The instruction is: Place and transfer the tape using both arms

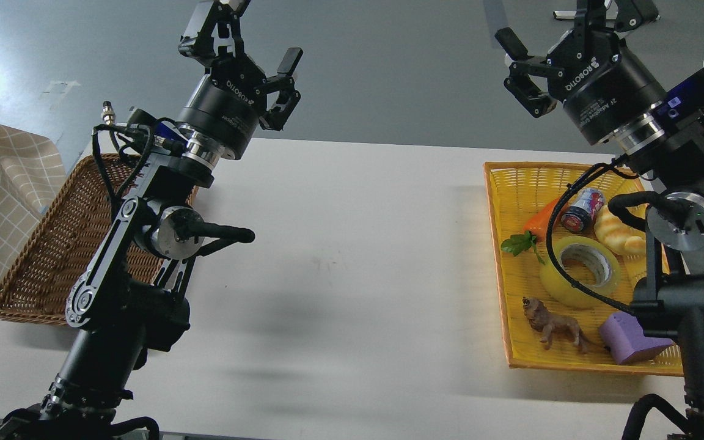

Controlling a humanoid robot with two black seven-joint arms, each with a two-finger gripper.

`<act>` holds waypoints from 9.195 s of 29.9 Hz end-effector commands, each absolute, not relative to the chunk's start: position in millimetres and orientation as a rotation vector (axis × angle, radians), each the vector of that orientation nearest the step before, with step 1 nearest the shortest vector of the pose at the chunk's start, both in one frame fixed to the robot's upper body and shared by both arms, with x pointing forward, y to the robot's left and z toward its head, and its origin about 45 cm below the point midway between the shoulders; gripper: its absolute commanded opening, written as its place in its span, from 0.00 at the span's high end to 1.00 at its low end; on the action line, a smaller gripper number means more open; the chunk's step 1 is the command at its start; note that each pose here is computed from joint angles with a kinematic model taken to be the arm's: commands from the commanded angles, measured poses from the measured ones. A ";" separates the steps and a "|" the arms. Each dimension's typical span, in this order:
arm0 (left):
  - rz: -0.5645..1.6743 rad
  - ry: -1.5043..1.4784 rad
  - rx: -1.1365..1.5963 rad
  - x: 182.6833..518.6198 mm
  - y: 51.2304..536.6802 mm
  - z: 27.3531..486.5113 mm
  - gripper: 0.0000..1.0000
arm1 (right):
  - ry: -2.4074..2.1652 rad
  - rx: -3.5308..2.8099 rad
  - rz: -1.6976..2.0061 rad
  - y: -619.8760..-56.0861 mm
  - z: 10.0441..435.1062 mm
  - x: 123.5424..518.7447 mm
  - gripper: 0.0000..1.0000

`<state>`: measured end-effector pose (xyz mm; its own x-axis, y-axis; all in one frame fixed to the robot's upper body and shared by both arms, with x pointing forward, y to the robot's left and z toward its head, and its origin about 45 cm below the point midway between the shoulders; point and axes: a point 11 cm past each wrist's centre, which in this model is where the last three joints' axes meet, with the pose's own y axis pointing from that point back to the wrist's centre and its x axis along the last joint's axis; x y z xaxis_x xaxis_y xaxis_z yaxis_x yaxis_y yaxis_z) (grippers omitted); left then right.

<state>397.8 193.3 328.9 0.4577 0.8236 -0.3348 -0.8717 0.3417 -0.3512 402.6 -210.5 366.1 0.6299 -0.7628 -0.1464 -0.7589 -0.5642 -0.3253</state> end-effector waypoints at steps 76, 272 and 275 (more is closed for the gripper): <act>1.057 0.044 -0.613 399.7 184.7 345.9 0.02 | 1.180 -2.529 -0.071 -205.3 371.3 389.2 0.00; 1.151 0.093 -0.523 403.8 204.3 307.0 0.02 | 1.781 -3.959 -1.388 -385.3 137.4 315.4 0.59; 1.153 0.093 -0.520 404.1 205.4 306.6 0.02 | 1.791 -3.959 -1.377 -387.1 138.3 315.6 0.73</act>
